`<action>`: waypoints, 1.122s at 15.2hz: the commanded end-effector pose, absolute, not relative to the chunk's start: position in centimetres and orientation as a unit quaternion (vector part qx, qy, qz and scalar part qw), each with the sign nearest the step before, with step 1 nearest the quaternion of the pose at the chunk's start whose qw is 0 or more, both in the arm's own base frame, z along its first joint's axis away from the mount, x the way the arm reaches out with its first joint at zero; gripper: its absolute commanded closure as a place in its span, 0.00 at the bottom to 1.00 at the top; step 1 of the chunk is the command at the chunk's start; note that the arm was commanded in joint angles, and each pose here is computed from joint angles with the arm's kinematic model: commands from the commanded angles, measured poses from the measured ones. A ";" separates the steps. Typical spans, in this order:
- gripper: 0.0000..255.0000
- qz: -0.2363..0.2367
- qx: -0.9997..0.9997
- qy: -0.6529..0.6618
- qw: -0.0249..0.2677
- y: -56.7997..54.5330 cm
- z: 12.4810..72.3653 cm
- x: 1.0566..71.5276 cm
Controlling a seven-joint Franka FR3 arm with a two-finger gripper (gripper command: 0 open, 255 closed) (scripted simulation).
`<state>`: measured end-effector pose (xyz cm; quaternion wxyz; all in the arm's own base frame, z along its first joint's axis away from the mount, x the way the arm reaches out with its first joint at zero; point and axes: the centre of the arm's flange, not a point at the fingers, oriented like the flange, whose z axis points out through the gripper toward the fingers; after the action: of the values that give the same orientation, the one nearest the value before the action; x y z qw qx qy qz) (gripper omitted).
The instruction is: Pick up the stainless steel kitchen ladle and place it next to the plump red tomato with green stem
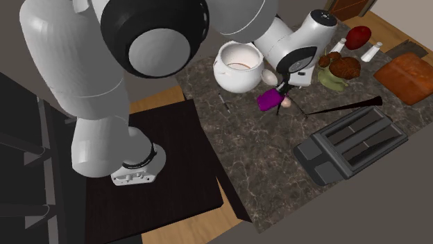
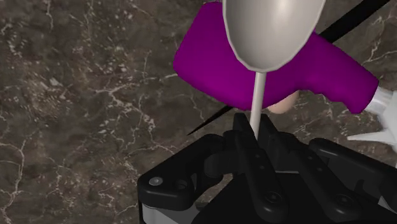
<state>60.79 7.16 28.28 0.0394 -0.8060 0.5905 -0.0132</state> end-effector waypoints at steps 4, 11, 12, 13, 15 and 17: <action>1.00 -0.013 -0.806 0.591 0.039 9.9 28.3 66.8; 1.00 -0.013 -0.806 0.591 0.039 13.9 28.4 74.9; 1.00 -0.013 -0.806 0.591 0.039 13.9 27.8 74.9; 1.00 -0.013 -0.806 0.591 0.039 13.9 27.3 74.9; 1.00 -0.013 -0.806 0.591 0.039 13.9 26.2 74.9; 1.00 -0.013 -0.806 0.591 0.039 13.9 25.2 74.8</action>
<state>74.89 13.86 25.64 0.0389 -0.8057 0.5909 -0.0130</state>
